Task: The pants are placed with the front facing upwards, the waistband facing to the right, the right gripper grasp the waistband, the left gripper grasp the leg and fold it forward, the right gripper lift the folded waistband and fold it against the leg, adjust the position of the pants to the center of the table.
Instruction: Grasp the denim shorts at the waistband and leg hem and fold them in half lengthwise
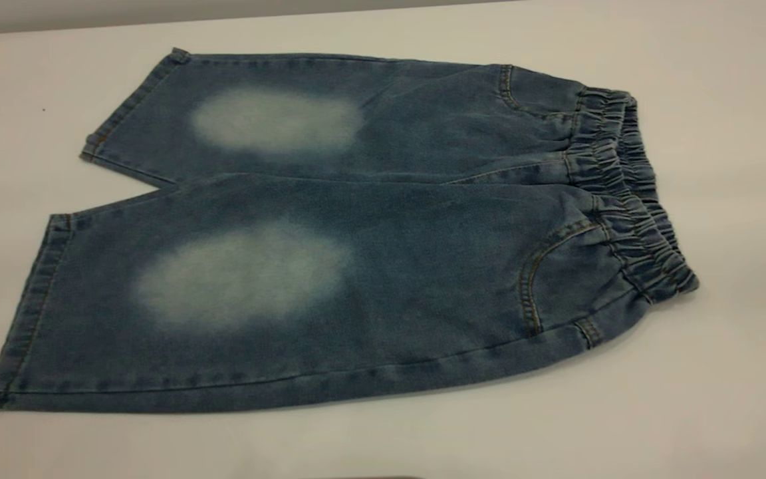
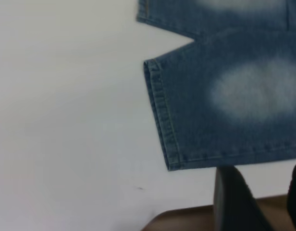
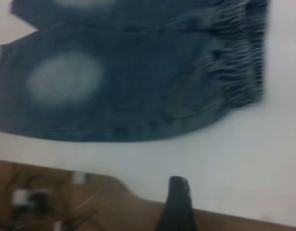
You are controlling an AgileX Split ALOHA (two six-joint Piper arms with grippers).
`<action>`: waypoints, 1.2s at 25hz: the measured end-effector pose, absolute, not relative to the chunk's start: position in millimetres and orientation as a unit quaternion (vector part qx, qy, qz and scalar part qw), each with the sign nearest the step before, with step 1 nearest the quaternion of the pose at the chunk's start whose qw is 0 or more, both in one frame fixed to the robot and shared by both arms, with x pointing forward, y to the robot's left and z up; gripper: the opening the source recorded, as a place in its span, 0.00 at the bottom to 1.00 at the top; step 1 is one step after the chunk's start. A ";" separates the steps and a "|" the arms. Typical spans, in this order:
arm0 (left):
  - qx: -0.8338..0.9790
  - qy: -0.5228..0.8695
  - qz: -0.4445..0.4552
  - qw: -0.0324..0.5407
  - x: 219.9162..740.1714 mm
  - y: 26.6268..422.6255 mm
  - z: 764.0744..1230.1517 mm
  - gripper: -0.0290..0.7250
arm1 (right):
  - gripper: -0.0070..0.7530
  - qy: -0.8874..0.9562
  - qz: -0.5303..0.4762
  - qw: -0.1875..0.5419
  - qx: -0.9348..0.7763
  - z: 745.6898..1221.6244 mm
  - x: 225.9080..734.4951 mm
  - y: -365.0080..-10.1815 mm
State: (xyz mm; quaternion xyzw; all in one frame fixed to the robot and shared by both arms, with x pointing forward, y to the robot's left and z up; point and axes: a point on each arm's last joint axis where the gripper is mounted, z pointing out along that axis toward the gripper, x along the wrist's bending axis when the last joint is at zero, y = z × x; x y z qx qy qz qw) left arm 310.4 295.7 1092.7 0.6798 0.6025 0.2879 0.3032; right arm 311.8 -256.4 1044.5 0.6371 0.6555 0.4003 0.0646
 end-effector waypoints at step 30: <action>0.802 0.535 0.073 0.255 488.6 245.1 965.7 0.71 | 0.75 0.529 0.298 -0.205 0.768 848.7 472.4 -235.5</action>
